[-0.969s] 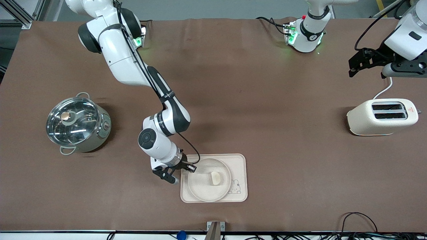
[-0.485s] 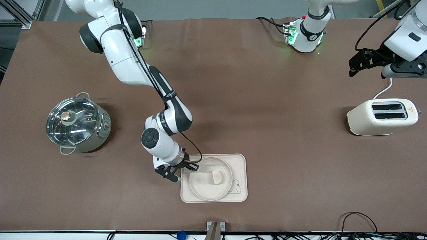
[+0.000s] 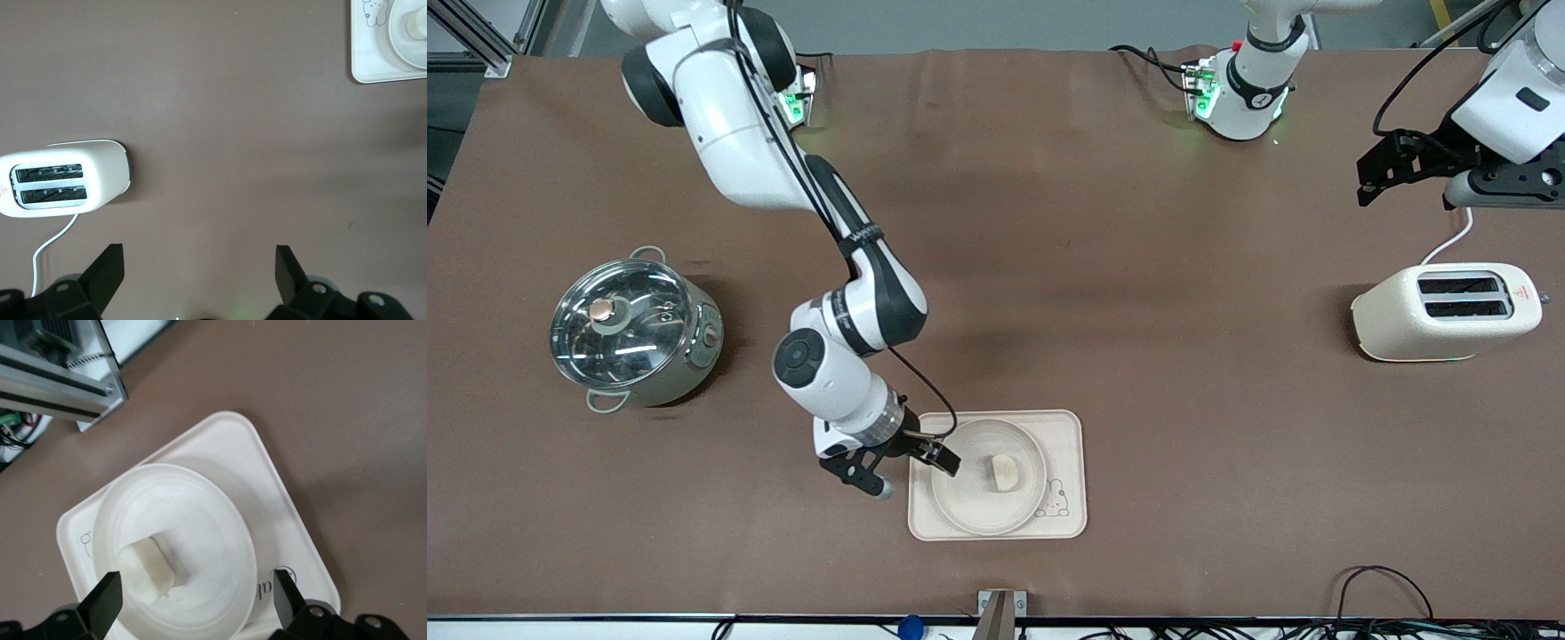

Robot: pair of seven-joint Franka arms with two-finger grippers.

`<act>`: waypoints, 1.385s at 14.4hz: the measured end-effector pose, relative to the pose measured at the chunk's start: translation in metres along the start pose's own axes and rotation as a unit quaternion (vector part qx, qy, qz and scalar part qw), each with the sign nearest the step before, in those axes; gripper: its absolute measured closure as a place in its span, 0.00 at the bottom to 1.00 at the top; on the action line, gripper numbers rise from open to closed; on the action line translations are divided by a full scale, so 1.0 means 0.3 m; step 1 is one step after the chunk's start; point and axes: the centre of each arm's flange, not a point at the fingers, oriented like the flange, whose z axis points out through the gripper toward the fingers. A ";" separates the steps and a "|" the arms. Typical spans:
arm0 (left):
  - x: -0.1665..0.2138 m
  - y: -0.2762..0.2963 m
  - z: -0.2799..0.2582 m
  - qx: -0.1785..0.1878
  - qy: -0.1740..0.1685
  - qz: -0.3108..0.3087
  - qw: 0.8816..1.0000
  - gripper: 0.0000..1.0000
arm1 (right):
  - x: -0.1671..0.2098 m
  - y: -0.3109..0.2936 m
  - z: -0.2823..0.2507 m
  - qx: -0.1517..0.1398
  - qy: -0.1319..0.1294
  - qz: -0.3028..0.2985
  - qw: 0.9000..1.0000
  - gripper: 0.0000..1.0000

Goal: Place bun in plate and plate on tray

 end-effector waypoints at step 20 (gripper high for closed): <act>-0.006 -0.028 -0.074 0.002 0.023 -0.008 1.000 0.00 | 0.130 0.798 -1.813 -0.219 -0.078 -0.188 0.954 0.00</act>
